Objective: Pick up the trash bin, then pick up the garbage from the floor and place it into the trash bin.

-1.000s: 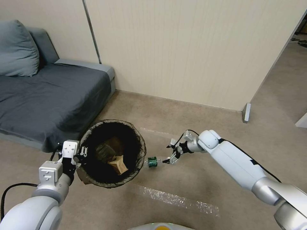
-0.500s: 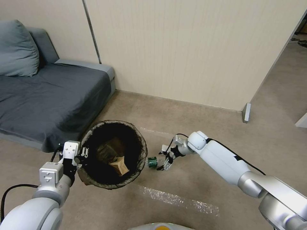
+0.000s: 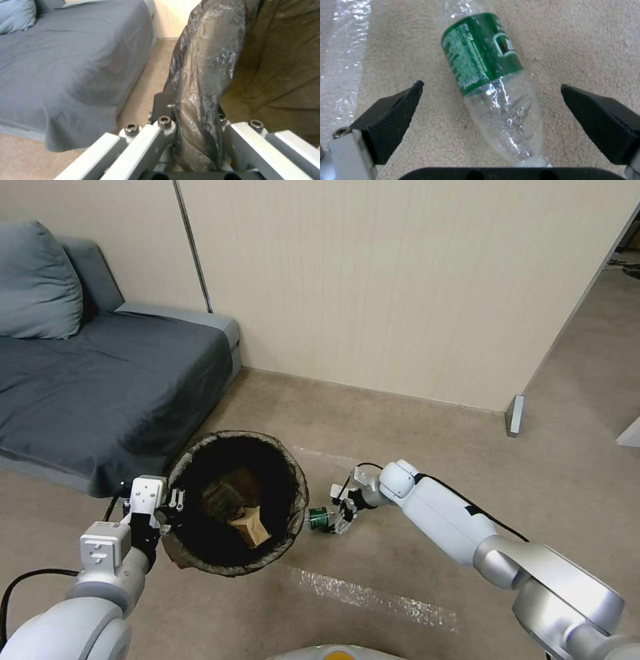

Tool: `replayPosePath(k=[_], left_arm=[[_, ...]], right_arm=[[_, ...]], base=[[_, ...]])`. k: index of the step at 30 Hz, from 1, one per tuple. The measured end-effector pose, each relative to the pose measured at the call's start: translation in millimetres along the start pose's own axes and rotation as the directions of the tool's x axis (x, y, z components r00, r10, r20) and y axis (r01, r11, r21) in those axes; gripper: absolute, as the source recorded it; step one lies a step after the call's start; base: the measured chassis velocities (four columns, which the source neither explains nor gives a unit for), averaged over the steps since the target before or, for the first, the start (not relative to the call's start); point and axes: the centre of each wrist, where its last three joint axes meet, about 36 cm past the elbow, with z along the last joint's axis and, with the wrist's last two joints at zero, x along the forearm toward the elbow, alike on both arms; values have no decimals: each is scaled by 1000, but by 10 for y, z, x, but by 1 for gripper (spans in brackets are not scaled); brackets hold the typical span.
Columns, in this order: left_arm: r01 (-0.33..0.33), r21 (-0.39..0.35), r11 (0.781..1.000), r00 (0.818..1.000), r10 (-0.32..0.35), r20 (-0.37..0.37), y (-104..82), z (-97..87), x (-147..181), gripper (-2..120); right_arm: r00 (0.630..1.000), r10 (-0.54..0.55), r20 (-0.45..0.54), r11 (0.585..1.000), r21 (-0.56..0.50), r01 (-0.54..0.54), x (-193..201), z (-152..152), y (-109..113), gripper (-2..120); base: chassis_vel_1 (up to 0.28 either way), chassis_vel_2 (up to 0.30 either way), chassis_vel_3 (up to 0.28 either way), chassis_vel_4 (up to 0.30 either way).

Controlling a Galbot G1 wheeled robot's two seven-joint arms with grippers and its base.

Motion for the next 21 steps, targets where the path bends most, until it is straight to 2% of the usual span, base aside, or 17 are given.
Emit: replayPosePath(k=[16, 20, 21], left_arm=[[-7, 4, 1000, 1000, 7, -3, -25, -16, 1, 3], [-6, 4, 1000, 1000, 6, 0, -24, -21, -2, 3], [-7, 3, 1000, 1000, 7, 0, -24, -22, -2, 3]], right_arm=[[998, 58, -28, 997, -46, -59, -233, 197, 87, 100], [997, 64, -32, 996, -60, -66, -269, 254, 96, 91], [997, 73, -33, 995, -63, -75, -283, 286, 102, 84]], base=[[0, 0, 0, 0], [0, 0, 0, 0], [0, 0, 0, 0]])
